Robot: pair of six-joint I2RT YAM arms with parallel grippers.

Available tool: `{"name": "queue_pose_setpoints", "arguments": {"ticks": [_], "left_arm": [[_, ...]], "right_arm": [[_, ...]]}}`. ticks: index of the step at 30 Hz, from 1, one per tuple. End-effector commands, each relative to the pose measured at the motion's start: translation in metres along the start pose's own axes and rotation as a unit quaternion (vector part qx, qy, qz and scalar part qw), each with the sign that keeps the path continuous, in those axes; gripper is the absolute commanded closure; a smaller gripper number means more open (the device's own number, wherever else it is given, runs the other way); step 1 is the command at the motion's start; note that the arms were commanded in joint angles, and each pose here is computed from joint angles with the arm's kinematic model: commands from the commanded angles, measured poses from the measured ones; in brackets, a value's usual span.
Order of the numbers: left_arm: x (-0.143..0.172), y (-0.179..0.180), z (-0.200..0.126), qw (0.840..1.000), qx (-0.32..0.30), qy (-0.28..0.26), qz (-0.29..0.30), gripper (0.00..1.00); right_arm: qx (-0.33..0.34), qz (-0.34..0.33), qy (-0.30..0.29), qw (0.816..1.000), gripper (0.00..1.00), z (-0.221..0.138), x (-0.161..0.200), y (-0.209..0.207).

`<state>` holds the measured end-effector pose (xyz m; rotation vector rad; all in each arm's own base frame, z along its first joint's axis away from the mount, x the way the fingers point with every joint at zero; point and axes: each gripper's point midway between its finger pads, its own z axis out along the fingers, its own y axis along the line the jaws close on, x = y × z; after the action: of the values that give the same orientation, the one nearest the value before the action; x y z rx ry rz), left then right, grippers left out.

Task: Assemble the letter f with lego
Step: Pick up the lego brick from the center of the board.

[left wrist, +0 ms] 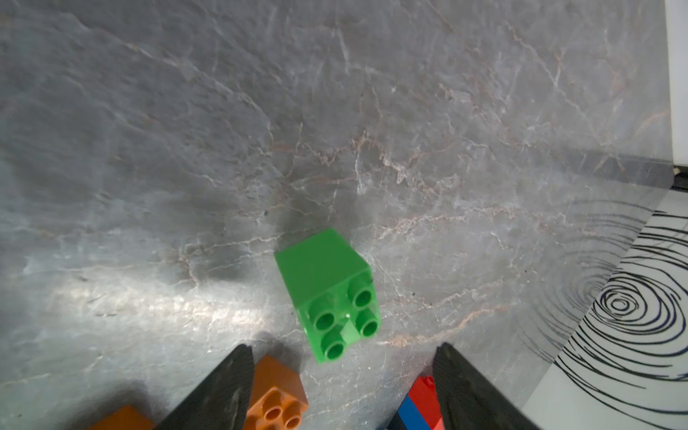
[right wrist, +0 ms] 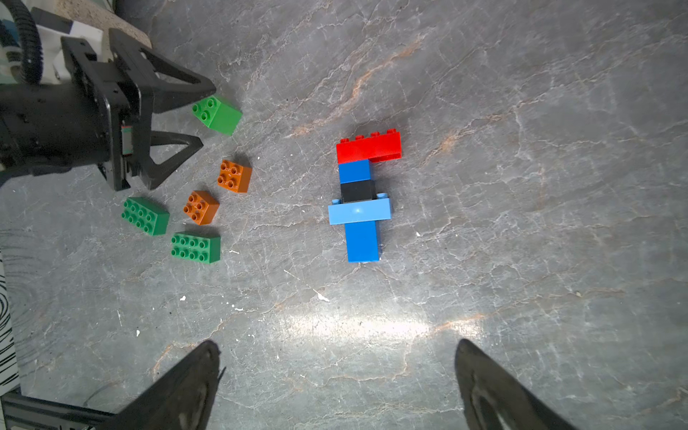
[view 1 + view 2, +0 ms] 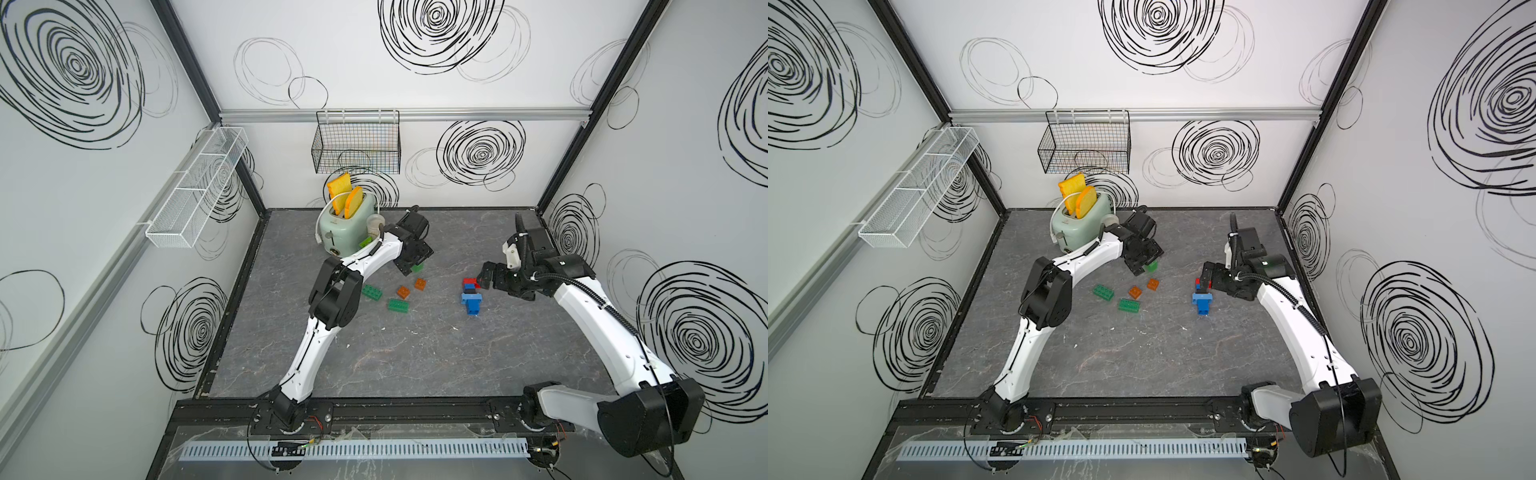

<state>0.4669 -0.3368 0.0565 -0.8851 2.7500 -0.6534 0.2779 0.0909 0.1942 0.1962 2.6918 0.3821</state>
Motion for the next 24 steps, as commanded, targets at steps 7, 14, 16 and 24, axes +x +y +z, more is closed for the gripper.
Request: {"name": "queue_pose_setpoints", "arguments": {"ticks": [7, 14, 16, 24], "left_arm": [[-0.013, 0.006, 0.011, 0.999, -0.016, -0.017, -0.037, 0.26], [-0.017, 0.004, 0.019, 0.999, -0.014, -0.016, -0.047, 0.34], [-0.016, 0.004, 0.021, 0.999, -0.016, -0.016, -0.047, 0.34], [-0.016, 0.006, 0.023, 0.998, -0.02, -0.016, -0.05, 0.48]], "right_arm": [[-0.022, -0.049, 0.0, 0.999, 0.01, 0.0, 0.006, 0.019], [-0.026, -0.062, 0.006, 0.998, 0.01, 0.003, 0.009, 0.025], [-0.024, -0.065, 0.005, 0.998, 0.01, 0.004, 0.009, 0.025], [-0.023, -0.069, 0.006, 0.997, 0.01, 0.005, 0.01, 0.025]]}}
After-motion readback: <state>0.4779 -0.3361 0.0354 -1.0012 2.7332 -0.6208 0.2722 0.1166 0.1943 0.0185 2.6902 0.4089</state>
